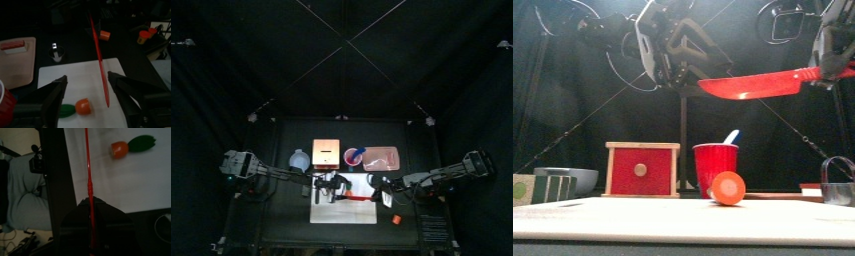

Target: Drop knife

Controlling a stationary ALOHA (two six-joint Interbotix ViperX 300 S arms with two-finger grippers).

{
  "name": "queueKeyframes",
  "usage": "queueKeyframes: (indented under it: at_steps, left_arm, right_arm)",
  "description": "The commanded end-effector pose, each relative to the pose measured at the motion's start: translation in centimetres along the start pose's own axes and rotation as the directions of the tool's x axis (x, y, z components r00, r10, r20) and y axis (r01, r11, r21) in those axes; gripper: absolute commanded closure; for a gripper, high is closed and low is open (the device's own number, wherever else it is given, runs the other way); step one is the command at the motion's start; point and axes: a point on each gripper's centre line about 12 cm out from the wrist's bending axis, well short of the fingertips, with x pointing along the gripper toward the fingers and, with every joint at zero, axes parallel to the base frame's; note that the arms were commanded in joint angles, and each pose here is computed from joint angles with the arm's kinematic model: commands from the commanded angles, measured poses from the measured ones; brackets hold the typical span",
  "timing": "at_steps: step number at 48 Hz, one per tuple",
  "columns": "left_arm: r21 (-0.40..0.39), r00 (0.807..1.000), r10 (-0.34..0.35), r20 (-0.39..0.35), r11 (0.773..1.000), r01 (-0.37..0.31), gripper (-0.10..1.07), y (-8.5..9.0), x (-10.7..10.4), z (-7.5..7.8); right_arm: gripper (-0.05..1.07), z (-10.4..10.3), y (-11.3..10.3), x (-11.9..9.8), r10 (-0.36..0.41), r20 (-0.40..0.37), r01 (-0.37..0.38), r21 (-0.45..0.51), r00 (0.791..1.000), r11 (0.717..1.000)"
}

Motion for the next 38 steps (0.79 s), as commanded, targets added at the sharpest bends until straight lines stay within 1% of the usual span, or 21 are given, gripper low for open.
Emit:
queueKeyframes:
  at_steps: [1,6,10,12,13,16,21,25,28,31,33,38]
  left_arm:
    - [-0.010,0.999,0.005,0.051,1.000,-0.005,-0.06,0.3,-0.4,1.2]
    - [-0.013,0.998,0.004,0.062,1.000,-0.004,-0.06,0.2,-0.7,1.3]
    - [-0.012,0.997,0.002,0.081,1.000,-0.001,-0.06,0.2,-1.1,1.5]
    - [-0.012,0.996,-0.001,0.092,1.000,0.002,-0.06,0.1,-1.3,1.5]
    - [-0.012,0.995,-0.002,0.099,1.000,0.003,-0.05,0.1,-1.3,1.5]
    - [-0.013,0.993,-0.006,0.116,1.000,0.008,-0.06,0.0,-1.6,1.3]
    - [-0.019,0.991,-0.010,0.134,1.000,0.012,-0.05,0.0,-2.0,1.0]
    - [-0.034,0.989,-0.006,0.145,0.999,0.011,-0.05,0.0,-2.4,0.7]
    - [-0.043,0.989,-0.003,0.150,0.999,0.009,-0.05,0.0,-2.6,0.7]
    - [-0.045,0.988,-0.001,0.152,0.999,0.008,-0.06,0.1,-2.7,0.6]
    - [-0.045,0.988,0.000,0.153,0.999,0.007,-0.06,0.1,-2.7,0.5]
    - [-0.049,0.990,0.005,0.143,0.999,0.002,-0.06,0.3,-2.6,0.1]
  right_arm:
    - [0.64,0.5,0.8,-1.1,0.043,0.012,-0.044,0.056,0.999,0.997]
    - [0.64,-0.1,0.4,-1.4,0.066,-0.031,-0.060,0.164,0.997,0.985]
    - [0.64,-0.8,0.2,-1.5,0.093,-0.075,-0.070,0.266,0.993,0.961]
    - [0.64,-1.1,0.0,-1.5,0.109,-0.095,-0.074,0.320,0.989,0.945]
    - [0.64,-1.3,-0.2,-1.4,0.121,-0.109,-0.074,0.359,0.987,0.930]
    - [0.64,-1.9,-0.3,-1.4,0.148,-0.137,-0.076,0.429,0.980,0.900]
    - [0.64,-2.5,-0.1,-1.5,0.197,-0.154,-0.092,0.512,0.968,0.854]
    - [0.64,-2.9,0.0,-1.8,0.214,-0.165,-0.085,0.567,0.963,0.819]
    - [0.64,-3.4,-0.1,-2.3,0.207,-0.192,-0.053,0.596,0.959,0.801]
    - [0.64,-3.9,-0.3,-2.9,0.190,-0.223,-0.013,0.615,0.956,0.788]
    - [0.64,-4.1,-0.4,-3.3,0.173,-0.232,0.014,0.634,0.957,0.773]
    - [0.64,-4.1,-1.1,-4.4,0.090,-0.217,0.083,0.677,0.972,0.731]
